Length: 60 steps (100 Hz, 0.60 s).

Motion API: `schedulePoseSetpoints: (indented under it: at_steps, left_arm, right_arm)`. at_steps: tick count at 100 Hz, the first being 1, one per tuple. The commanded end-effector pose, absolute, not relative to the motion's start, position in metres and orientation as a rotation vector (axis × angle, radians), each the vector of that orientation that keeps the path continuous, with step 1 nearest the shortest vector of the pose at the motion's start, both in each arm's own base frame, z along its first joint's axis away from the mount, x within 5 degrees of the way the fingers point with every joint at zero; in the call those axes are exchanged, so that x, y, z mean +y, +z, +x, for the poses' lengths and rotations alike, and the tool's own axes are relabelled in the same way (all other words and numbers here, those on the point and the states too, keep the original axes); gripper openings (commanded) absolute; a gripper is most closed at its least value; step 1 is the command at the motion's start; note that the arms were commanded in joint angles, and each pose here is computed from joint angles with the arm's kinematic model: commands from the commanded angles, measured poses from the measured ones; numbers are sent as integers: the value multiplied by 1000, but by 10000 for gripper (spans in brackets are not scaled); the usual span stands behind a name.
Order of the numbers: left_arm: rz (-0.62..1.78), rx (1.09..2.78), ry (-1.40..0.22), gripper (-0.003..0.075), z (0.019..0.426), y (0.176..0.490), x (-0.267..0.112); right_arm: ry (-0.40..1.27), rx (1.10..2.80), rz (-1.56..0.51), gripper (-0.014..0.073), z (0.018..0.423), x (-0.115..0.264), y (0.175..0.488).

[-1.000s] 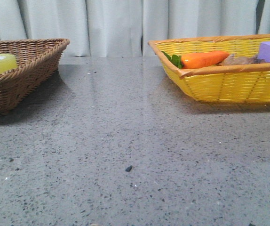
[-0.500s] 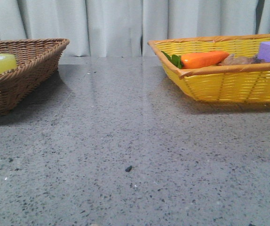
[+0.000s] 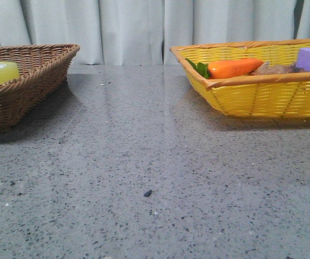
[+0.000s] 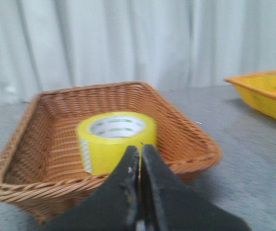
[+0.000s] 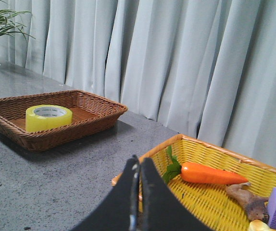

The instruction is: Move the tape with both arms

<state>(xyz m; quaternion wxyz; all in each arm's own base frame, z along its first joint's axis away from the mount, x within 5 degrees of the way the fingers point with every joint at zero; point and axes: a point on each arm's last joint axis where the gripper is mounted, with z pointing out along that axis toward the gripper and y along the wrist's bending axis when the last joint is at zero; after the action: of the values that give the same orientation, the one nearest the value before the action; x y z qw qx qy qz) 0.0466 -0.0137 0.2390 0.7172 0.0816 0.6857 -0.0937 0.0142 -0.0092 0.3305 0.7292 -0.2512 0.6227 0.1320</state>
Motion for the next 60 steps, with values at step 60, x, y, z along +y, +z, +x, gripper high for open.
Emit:
schedulePoseSetpoints:
  at_steps: [60]
  left_arm:
    - [63, 1724, -35, -21, 53, 186, -4]
  right_arm:
    - [288, 1287, -542, -74, 12, -9, 343]
